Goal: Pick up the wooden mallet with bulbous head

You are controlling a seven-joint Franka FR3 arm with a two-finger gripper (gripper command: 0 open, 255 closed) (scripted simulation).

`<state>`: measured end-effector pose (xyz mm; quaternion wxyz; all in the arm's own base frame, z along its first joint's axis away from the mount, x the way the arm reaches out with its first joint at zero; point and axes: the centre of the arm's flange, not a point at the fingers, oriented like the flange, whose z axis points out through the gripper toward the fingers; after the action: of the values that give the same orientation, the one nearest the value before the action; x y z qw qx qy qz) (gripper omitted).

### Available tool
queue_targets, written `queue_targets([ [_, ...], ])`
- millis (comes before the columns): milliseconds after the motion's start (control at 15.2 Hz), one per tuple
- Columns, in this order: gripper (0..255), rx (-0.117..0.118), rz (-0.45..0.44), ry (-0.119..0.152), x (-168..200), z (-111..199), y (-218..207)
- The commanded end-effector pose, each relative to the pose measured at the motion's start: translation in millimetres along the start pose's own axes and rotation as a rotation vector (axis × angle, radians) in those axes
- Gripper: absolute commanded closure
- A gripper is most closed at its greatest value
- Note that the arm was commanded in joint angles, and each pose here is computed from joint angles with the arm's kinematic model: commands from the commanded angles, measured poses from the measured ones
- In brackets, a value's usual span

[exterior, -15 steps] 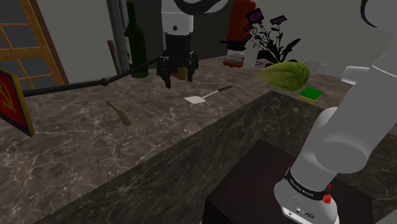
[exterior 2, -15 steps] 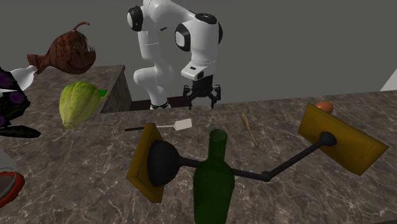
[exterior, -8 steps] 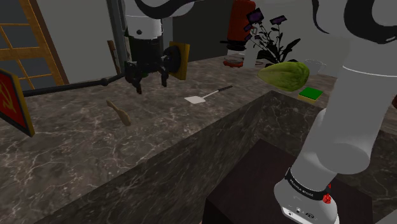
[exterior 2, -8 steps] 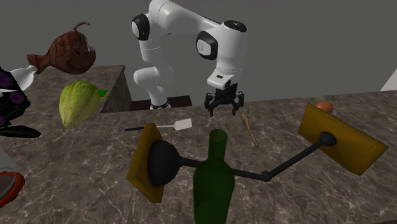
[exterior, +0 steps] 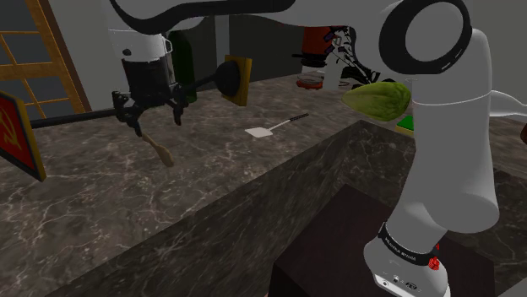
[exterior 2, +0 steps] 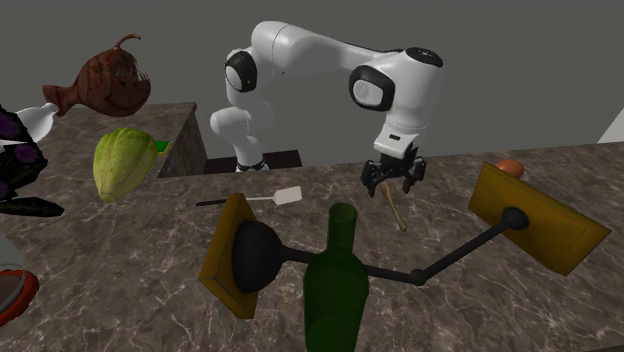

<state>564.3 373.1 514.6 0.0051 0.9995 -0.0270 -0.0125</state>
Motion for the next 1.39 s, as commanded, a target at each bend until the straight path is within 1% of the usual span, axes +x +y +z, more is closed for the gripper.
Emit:
queue_targets([
  [0,0,0.003,-0.004,-0.003,12.1,4.3,-17.9],
  [462,0,0.003,-0.004,-0.003,13.0,41.2,-18.3],
  [594,0,0.003,-0.004,-0.003,13.1,44.2,-18.4],
  [660,255,0.003,-0.004,-0.003,13.4,44.3,-17.9],
  [1254,255,0.003,-0.004,-0.003,13.1,44.2,-18.4],
  [1320,255,0.003,-0.004,-0.003,13.0,39.0,-18.3],
])
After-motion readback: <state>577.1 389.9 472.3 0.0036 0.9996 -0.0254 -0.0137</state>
